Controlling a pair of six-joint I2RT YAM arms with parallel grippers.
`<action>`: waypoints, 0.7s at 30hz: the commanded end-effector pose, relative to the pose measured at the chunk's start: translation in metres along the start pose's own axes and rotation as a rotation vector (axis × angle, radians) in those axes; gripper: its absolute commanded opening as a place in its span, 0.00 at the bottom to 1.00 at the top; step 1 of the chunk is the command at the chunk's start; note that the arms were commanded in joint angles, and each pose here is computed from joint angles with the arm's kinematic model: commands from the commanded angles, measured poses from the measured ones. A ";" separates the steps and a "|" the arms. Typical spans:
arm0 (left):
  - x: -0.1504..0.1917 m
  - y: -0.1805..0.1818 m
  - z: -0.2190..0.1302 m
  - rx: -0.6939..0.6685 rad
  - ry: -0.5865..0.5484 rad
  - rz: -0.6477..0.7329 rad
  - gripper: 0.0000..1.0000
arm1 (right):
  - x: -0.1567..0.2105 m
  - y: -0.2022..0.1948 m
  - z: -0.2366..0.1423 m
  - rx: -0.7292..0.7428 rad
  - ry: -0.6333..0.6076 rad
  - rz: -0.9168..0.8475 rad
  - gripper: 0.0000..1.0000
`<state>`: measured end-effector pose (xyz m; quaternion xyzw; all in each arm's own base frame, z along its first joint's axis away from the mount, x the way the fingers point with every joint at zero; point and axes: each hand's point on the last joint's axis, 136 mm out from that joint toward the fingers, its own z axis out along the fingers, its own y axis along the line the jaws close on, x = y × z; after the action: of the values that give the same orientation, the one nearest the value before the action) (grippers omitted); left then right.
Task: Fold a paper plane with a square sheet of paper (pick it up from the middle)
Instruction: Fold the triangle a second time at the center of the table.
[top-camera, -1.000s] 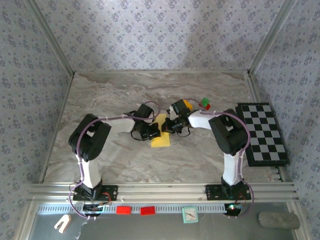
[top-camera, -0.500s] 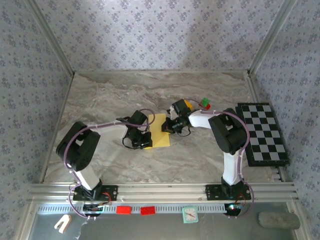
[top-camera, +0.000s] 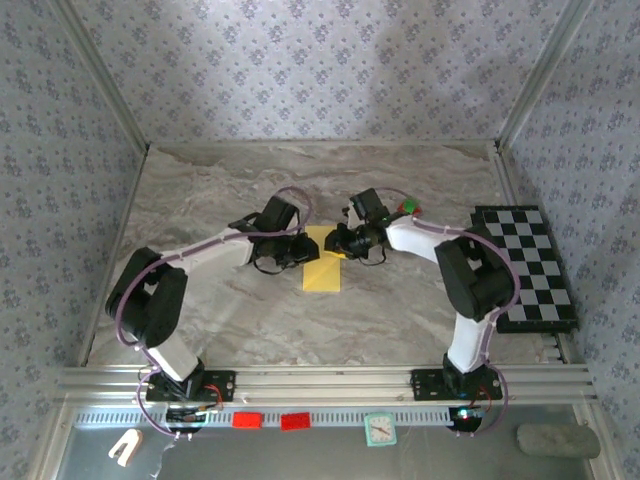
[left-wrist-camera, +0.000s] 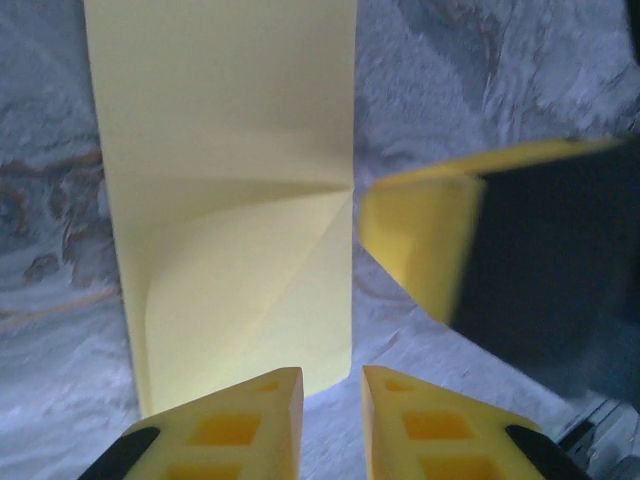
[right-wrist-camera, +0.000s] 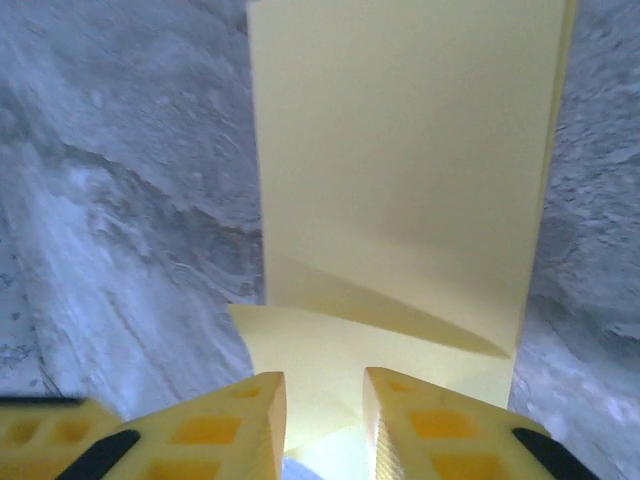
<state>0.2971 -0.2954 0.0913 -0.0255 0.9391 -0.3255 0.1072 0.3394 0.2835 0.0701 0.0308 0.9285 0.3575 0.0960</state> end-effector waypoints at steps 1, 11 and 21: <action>-0.016 -0.004 0.015 0.020 -0.018 -0.044 0.22 | 0.000 -0.015 -0.011 0.017 -0.048 0.125 0.31; -0.033 0.025 0.040 -0.016 -0.042 -0.144 0.19 | 0.010 -0.033 -0.012 0.017 -0.071 0.243 0.40; -0.023 0.049 0.055 -0.057 -0.020 -0.222 0.19 | 0.017 -0.034 -0.001 0.034 -0.034 0.281 0.43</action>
<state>0.3346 -0.2915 0.0336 -0.1180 0.9382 -0.3135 0.0871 0.3218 0.2561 0.0491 0.1562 0.9192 0.3551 0.0680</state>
